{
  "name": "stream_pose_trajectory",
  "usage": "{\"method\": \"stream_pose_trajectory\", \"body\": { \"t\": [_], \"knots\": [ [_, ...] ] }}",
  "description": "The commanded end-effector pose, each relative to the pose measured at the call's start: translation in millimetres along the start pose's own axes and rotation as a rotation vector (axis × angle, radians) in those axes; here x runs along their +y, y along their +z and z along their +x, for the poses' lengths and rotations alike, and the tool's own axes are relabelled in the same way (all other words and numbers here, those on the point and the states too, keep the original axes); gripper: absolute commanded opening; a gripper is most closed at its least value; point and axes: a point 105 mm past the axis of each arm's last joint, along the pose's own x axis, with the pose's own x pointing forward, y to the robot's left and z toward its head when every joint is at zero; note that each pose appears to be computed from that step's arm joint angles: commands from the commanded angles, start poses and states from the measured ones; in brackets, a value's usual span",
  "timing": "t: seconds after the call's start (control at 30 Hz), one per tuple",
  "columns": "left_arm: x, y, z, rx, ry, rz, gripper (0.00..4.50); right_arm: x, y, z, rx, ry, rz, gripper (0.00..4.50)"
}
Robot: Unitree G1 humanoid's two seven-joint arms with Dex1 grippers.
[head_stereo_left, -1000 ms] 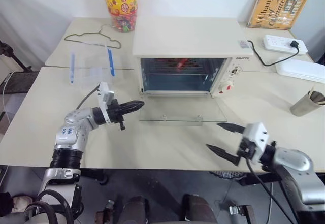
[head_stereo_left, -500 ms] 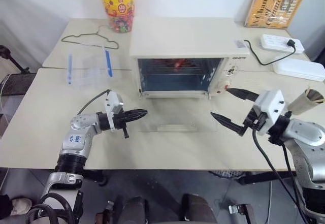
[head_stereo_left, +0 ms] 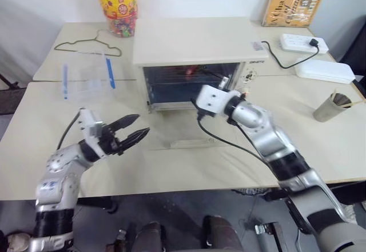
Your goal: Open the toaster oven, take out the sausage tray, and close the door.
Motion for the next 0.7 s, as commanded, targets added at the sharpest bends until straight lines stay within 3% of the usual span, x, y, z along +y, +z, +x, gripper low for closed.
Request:
{"method": "stream_pose_trajectory", "body": {
  "t": [0.03, 0.07, 0.13, 0.23, 0.6, 0.63, 0.7],
  "knots": [
    [-3, 21, -5, -0.052, 0.024, 0.046, 4.03, -12, 4, 15, -0.001, -0.100, -0.115, 4.50],
    [-4, 21, -4, -0.053, 0.028, 0.047, 4.30, -11, 1, 19, 0.010, -0.096, -0.120, 4.50],
    [-5, 20, -3, -0.055, 0.032, 0.043, 4.30, -8, -4, 25, 0.030, -0.078, -0.132, 4.50],
    [-6, 21, 0, -0.068, 0.036, 0.037, 4.35, -4, -3, 33, 0.028, -0.067, -0.135, 3.93],
    [3, 25, 11, -0.103, 0.011, 0.014, 4.35, 0, -4, 40, 0.035, -0.039, -0.134, 0.31],
    [5, 26, 14, -0.110, 0.005, 0.009, 4.35, -1, -3, 40, 0.028, -0.043, -0.134, 0.07],
    [7, 29, 22, -0.120, -0.024, -0.002, 4.35, -5, 2, 39, 0.004, -0.046, -0.139, 0.06]
  ]
}}
